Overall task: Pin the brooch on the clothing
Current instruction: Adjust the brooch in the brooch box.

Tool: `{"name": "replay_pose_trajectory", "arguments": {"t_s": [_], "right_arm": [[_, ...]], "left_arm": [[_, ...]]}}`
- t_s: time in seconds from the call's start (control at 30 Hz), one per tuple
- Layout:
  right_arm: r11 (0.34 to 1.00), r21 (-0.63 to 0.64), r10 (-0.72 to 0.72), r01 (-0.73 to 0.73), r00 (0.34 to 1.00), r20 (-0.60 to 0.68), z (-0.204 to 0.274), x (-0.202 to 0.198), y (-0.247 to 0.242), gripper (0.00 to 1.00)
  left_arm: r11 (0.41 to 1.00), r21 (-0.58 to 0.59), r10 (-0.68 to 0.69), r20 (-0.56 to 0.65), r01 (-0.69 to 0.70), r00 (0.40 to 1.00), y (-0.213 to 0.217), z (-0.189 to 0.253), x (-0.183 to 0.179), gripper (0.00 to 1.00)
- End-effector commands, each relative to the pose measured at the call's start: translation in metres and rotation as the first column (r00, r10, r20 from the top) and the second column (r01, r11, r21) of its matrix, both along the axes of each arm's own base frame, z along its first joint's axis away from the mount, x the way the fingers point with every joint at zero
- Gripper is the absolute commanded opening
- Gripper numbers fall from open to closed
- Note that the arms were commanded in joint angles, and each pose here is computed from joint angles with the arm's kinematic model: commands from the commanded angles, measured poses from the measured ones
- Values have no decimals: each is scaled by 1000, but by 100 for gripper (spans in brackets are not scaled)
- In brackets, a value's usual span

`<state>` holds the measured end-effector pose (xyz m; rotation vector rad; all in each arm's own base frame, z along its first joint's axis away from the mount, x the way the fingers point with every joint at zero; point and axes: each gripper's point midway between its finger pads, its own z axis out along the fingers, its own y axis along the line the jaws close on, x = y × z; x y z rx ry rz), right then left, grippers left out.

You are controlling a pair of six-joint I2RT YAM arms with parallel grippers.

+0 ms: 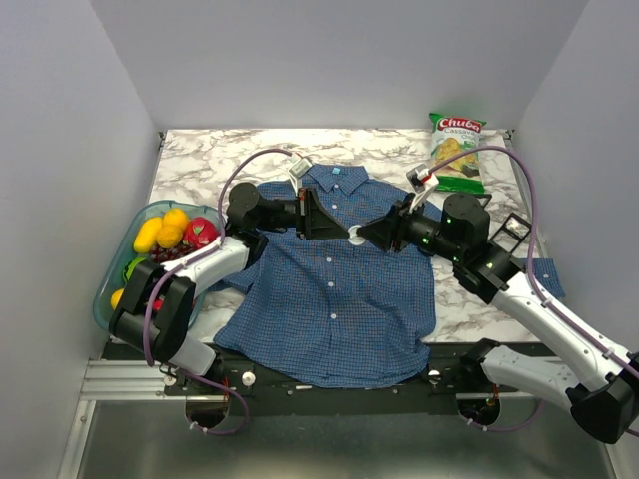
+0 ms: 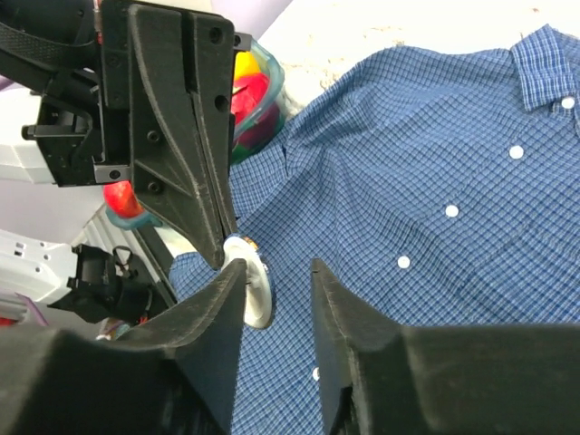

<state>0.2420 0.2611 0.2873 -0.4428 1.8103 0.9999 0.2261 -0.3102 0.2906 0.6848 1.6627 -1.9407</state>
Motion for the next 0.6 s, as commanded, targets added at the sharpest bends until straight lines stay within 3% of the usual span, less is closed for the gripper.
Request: {"name": "replay_pose_trajectory", "arguments": {"t_s": [0.0, 0.13, 0.23, 0.5, 0.57], "right_arm": [[999, -45, -5, 5, 1000, -16, -4, -4, -9, 48], [999, -36, 7, -8, 1000, -6, 2, -6, -11, 62], [999, -29, 29, -29, 1000, 2, 9, -9, -10, 66], [996, -19, 87, -87, 996, 0, 16, -16, -9, 66], [995, -14, 102, -102, 995, -3, 17, -18, -8, 62]], "left_arm": [[999, -11, -46, 68, 47, 997, -5, 10, -8, 0], [998, 1, -58, 66, 58, 996, -7, 7, -9, 0], [998, 15, -67, 65, 66, 996, -9, 4, -10, 0], [993, 54, -108, 65, 104, 992, -15, -3, -18, 0], [993, 56, -112, 74, 108, 991, -15, -2, -19, 0]]}}
